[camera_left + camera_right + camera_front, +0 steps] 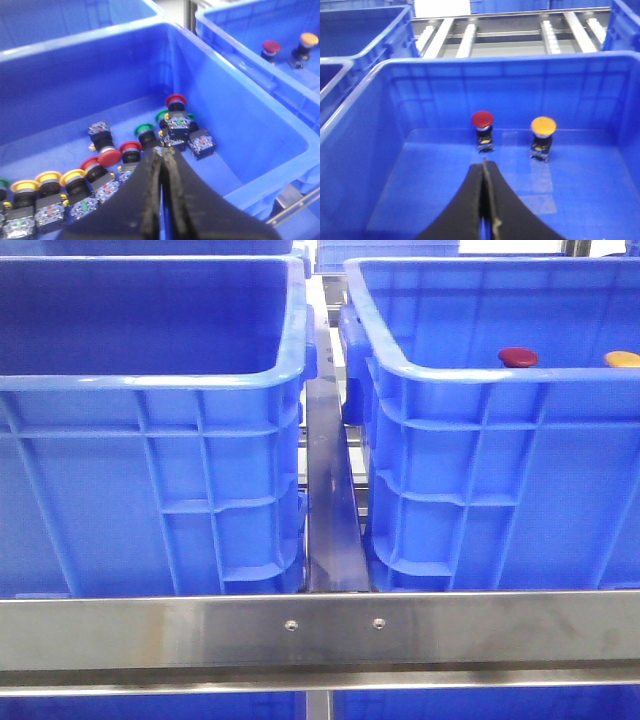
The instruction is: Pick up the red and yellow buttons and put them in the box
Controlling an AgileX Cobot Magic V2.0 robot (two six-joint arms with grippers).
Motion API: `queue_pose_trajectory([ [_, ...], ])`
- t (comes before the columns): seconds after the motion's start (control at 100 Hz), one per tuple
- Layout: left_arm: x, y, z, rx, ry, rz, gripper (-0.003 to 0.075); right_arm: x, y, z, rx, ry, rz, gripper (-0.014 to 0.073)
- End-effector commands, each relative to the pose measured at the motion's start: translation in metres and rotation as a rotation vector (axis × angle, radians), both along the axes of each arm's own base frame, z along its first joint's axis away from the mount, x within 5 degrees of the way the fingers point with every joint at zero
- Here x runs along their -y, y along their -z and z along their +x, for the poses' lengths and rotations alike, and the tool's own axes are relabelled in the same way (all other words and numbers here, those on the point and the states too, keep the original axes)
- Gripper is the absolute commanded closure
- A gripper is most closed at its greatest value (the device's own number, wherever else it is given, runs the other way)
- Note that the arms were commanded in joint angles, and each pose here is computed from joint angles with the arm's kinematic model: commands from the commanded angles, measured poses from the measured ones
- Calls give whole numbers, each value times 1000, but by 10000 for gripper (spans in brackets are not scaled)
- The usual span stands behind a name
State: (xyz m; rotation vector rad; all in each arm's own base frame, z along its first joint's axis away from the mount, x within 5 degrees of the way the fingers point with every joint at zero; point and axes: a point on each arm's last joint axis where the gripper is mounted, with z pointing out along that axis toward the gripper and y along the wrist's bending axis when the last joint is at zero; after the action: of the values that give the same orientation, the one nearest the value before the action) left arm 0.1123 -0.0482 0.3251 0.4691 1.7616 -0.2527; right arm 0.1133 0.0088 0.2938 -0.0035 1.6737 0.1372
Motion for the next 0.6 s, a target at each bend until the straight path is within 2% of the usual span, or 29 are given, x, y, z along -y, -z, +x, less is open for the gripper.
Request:
queue_pose_trajectory([
  [0.0,-5,-10,-6,108,-35,-53,741,1,-4,-10,57,9,-16,659],
  [0.23,-10,6,-23,124,-31,-56,740,0,2,-19,74,-3,-14,659],
  [0.59,-10,7,-26,111,-22,-51,740,-8,8,-21,14,-95,-4,659],
])
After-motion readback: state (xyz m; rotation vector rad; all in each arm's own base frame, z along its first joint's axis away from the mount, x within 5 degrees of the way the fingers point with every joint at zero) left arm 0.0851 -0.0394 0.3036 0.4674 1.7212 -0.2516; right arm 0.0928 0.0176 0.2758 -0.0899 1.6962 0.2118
